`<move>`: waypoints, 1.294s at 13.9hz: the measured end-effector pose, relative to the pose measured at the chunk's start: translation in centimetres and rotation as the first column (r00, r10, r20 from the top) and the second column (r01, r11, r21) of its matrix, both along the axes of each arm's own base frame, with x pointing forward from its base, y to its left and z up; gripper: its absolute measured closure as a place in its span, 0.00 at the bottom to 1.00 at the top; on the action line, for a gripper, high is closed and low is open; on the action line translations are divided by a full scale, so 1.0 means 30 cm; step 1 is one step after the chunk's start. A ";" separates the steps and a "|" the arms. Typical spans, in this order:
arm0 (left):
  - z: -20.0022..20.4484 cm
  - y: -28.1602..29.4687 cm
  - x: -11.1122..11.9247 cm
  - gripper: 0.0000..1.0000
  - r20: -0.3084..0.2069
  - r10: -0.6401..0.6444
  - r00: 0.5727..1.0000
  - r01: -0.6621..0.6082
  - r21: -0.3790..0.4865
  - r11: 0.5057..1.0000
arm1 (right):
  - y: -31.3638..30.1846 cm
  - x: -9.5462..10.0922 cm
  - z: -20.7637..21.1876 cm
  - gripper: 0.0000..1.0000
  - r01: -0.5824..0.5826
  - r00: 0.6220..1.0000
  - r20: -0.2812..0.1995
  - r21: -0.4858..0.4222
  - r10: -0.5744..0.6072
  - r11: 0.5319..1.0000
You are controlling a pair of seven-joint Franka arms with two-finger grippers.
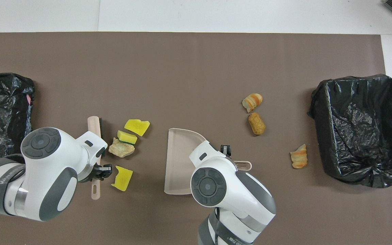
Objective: Sweep and dump trash in bin
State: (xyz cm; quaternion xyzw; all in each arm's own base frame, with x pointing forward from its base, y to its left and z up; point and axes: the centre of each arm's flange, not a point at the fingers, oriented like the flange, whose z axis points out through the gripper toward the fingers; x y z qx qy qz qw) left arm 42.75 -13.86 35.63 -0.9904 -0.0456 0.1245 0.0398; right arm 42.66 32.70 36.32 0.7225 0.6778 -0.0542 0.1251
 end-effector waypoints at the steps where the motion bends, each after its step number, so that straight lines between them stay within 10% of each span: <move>1: -0.020 -0.021 -0.002 0.74 -0.009 0.000 1.000 0.000 -0.012 1.000 | -0.001 0.001 0.000 0.69 0.001 1.000 0.000 0.000 -0.001 1.000; 13: 0.056 -0.624 -0.321 0.74 -0.068 -0.194 0.979 0.177 -0.196 0.964 | -0.005 0.005 -0.009 0.69 0.003 1.000 -0.003 -0.001 -0.003 1.000; 18: 0.180 -0.565 -0.362 0.74 -0.231 0.015 0.973 -0.028 -0.050 0.998 | -0.006 0.007 -0.007 0.69 0.005 1.000 -0.002 -0.001 -0.005 1.000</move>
